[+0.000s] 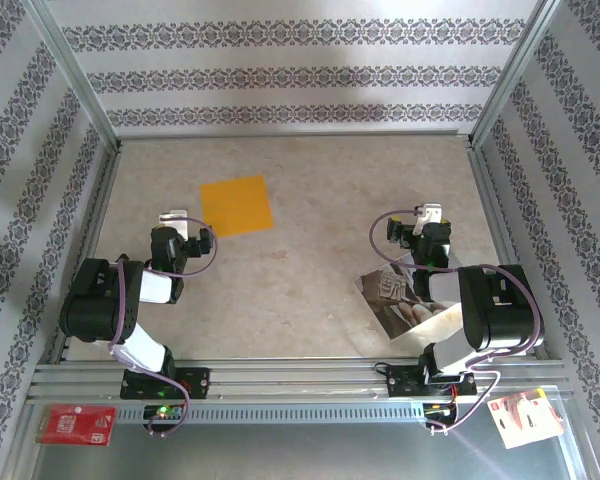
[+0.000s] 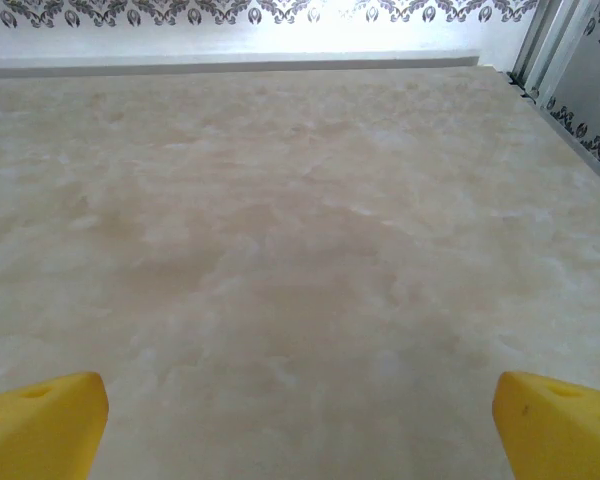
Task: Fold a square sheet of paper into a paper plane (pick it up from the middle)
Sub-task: First fold the square sheet of paper in half at the center of the table.
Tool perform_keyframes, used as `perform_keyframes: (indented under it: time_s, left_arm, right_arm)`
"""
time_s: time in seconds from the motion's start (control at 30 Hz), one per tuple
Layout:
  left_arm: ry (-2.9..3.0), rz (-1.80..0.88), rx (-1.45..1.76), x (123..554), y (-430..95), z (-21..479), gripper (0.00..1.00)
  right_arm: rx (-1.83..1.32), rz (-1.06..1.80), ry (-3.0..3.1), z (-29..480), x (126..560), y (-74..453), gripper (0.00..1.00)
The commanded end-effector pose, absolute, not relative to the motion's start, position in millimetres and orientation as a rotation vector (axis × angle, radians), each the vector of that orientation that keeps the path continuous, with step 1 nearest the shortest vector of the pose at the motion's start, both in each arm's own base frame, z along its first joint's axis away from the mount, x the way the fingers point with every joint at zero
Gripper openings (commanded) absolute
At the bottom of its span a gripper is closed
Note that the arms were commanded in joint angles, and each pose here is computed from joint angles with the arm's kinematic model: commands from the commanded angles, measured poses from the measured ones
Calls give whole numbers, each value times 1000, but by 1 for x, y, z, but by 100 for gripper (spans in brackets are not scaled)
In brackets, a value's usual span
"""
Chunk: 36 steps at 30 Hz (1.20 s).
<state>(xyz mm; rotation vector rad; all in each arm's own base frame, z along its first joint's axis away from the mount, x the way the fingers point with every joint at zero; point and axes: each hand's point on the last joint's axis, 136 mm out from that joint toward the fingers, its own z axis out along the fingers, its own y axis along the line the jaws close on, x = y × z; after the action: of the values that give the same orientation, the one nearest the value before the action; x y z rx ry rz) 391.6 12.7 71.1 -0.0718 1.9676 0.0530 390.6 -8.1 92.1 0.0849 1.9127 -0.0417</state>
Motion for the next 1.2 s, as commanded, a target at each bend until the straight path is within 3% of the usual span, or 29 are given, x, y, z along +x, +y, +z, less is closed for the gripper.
perform_keyframes:
  time_s: [0.0,1.03,1.17]
  left_arm:
    - [1915,55,-45,401,13,87,100]
    - [1907,63,-69,399,16,88,100]
    - [1867,74,-85,393,19,101,100]
  right_arm:
    - [61,-25,1862,107,398,-3,98]
    - [61,-23,1861,107,398,-3,98]
    - [102,-53,1856,125,396,-10,98]
